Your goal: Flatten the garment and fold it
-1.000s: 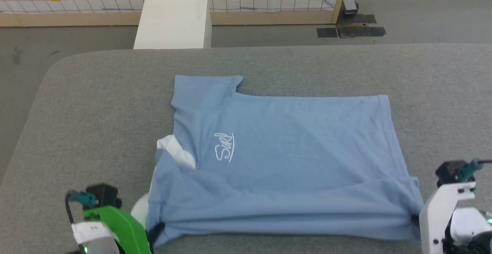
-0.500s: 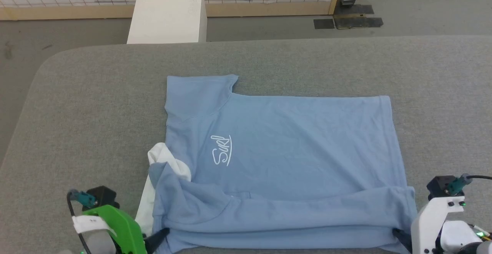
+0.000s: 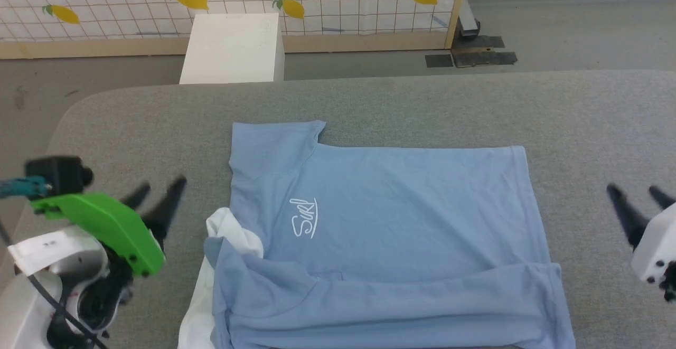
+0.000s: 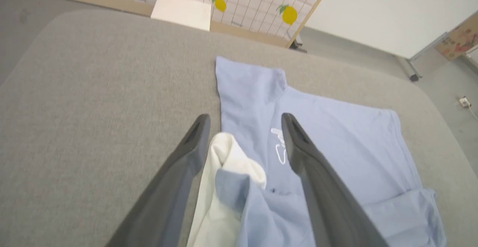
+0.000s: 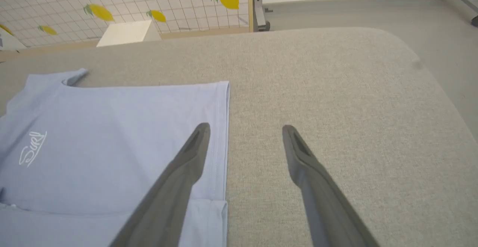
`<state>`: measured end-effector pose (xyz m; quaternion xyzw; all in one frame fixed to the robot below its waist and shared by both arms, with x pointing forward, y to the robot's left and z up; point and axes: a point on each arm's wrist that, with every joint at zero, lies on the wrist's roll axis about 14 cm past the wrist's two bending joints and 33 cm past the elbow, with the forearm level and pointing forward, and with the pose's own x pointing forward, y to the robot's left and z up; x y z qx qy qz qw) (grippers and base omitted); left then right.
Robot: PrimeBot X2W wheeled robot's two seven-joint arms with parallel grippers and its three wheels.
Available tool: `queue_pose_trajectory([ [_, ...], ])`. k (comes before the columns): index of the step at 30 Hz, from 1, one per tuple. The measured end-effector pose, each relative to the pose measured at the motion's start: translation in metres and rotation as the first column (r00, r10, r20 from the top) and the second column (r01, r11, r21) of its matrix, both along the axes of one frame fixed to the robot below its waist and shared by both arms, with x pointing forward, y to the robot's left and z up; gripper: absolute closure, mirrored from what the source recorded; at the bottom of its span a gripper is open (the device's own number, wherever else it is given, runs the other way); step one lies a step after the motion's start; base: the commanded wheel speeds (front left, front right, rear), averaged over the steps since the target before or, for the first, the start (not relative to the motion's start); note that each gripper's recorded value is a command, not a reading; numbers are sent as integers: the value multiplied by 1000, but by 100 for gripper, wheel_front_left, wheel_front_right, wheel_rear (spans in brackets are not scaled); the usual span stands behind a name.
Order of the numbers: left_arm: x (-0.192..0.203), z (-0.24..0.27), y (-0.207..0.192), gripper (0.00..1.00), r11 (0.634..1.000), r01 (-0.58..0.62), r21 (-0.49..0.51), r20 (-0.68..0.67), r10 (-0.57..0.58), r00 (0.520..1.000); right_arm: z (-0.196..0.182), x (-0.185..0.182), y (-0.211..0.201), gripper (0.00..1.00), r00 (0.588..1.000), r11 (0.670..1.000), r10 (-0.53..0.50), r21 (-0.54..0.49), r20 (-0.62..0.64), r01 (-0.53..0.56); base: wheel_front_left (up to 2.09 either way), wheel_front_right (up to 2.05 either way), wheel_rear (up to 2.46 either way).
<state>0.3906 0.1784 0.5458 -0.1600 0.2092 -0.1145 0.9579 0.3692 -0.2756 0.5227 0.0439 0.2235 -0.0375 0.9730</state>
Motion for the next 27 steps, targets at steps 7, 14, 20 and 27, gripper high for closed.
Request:
queue_pose_trajectory([
  [7, 31, 29, 12, 0, 993, -96, -62, 293, 111, 950, 32, 19, -5, 0, 969, 999, -26, -20, 247, 32, 0, 0, 0],
  [14, 40, 20, 17, 0, 987, -144, -68, 455, 159, 876, 26, 27, -7, 0, 944, 998, -46, -22, 327, 56, 0, 0, 0],
  [20, 47, -5, 14, 0, 990, -133, -47, 460, 140, 877, 14, 36, 3, 0, 941, 999, -31, -11, 338, 37, 0, 0, 0],
  [27, 62, -29, 10, 0, 995, -102, -17, 419, 100, 902, -6, 44, 8, 0, 954, 1000, -28, 0, 299, 30, 0, 0, 0],
])
